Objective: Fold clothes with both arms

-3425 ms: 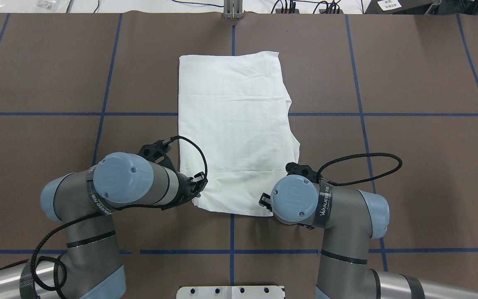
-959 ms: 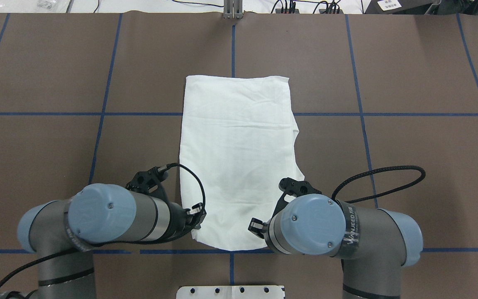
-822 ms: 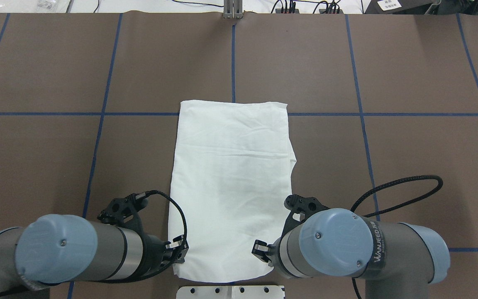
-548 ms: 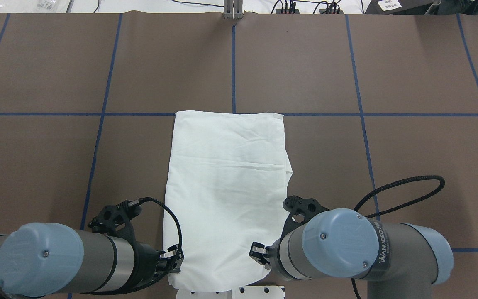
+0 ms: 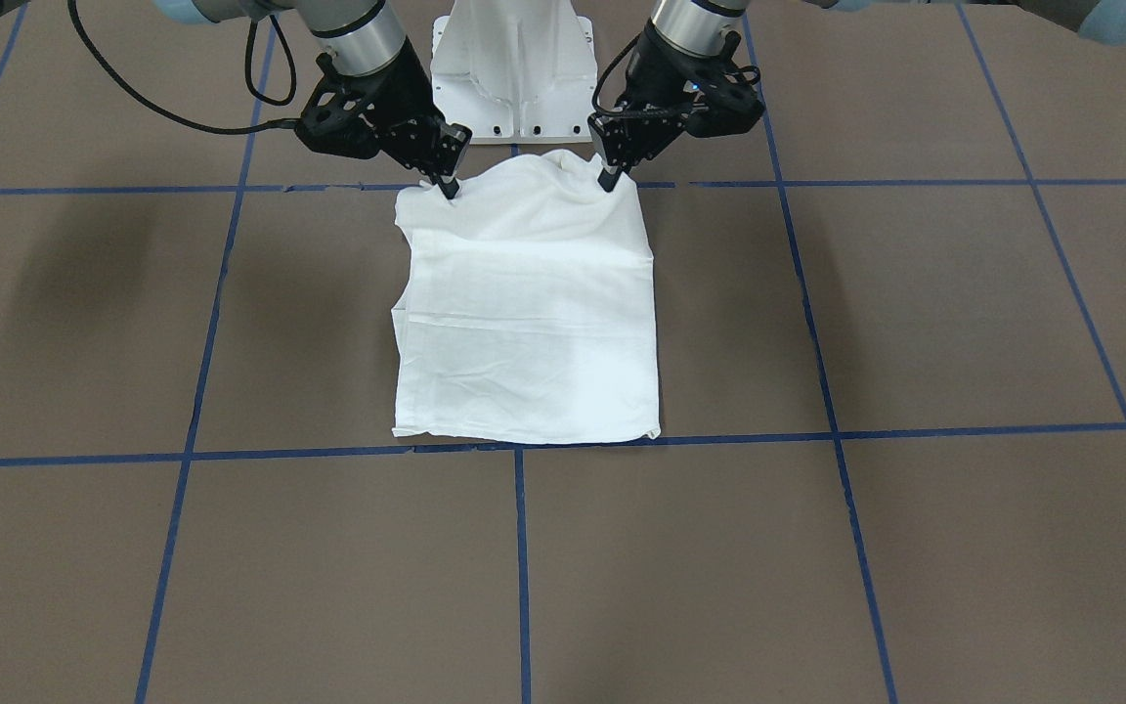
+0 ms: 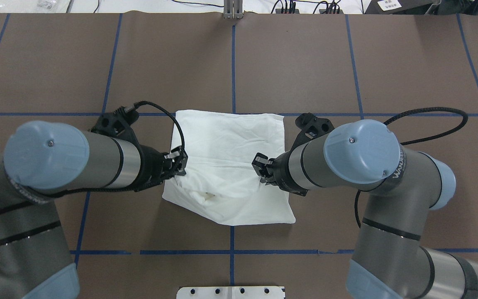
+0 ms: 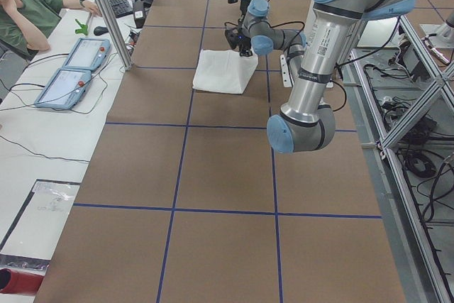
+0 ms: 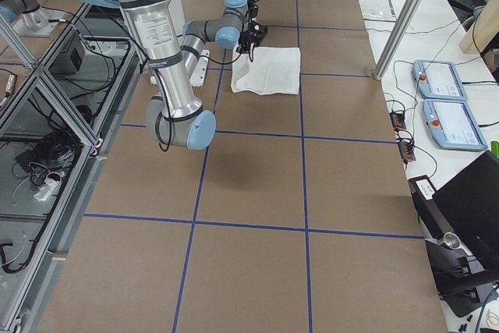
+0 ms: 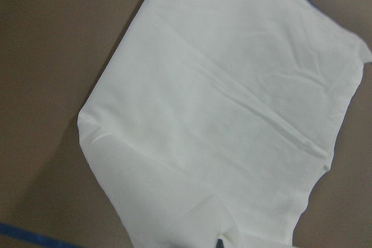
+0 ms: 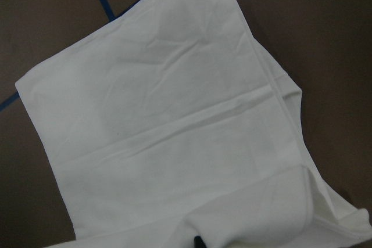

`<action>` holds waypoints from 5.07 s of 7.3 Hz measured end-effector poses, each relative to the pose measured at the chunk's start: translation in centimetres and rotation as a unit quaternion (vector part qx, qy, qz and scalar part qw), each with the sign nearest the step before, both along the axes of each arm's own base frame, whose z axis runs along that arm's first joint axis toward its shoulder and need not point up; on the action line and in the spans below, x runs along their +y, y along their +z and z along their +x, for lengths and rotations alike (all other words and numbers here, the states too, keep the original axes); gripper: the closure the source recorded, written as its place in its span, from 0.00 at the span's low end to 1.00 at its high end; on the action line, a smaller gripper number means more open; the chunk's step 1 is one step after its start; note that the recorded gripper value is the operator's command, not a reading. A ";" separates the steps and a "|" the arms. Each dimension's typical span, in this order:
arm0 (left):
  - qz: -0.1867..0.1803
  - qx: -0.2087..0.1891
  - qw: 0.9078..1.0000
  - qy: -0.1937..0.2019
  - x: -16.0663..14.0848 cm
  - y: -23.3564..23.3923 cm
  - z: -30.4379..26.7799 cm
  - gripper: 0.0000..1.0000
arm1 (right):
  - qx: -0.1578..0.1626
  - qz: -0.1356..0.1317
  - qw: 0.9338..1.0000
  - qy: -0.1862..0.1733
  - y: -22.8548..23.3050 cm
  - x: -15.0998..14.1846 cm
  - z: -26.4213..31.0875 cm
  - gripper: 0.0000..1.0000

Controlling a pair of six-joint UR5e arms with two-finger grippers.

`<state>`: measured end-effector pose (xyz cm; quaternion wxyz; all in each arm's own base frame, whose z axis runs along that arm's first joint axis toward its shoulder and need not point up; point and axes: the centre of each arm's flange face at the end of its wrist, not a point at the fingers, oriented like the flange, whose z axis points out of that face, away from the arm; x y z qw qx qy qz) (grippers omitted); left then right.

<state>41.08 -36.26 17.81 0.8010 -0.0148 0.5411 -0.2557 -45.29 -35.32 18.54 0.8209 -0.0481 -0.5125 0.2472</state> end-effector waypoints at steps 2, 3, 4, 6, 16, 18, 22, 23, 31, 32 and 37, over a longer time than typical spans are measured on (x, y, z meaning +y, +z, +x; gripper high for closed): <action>0.012 0.003 1.000 -0.028 -6.5 1.8 1.4 1.00 | 0.002 -0.003 0.999 0.038 0.2 -6.3 -1.7 1.00; 0.017 0.010 0.999 -0.032 -8.9 3.4 3.5 1.00 | 0.006 -0.008 0.999 0.051 0.0 -9.4 -3.2 1.00; 0.021 0.014 0.999 -0.036 -10.5 5.0 4.8 1.00 | 0.013 -0.016 0.998 0.059 -0.1 -12.2 -4.2 1.00; 0.021 0.013 0.998 -0.050 -12.8 6.4 4.8 1.00 | 0.034 -0.037 0.996 0.071 0.8 -16.4 -5.3 1.00; 0.033 -0.020 0.997 -0.066 -25.0 12.8 -6.3 0.02 | 0.009 -0.054 0.998 0.030 -1.2 -19.9 -2.1 0.00; 0.056 -0.025 0.997 -0.048 -25.1 14.2 -10.3 0.01 | 0.049 0.038 0.998 -0.003 -0.3 -19.2 -4.4 0.00; 0.072 -0.028 0.996 -0.041 -24.4 14.5 -11.6 0.01 | 0.148 0.078 0.985 -0.035 5.5 -20.7 -10.6 0.01; 0.072 -0.028 0.996 -0.040 -24.3 14.5 -11.6 0.01 | 0.160 0.068 0.984 -0.042 6.4 -20.5 -11.4 0.05; 0.071 -0.023 0.996 -0.040 -24.2 14.4 -11.1 0.01 | 0.187 0.028 0.980 -0.059 7.4 -20.8 -11.5 0.52; 0.071 -0.023 0.996 -0.040 -24.1 14.4 -11.1 0.01 | 0.188 0.031 0.980 -0.060 7.5 -20.9 -11.4 0.50; 0.069 -0.023 0.997 -0.040 -24.2 14.5 -11.0 0.01 | 0.182 0.046 0.980 -0.062 8.7 -21.6 -12.1 0.58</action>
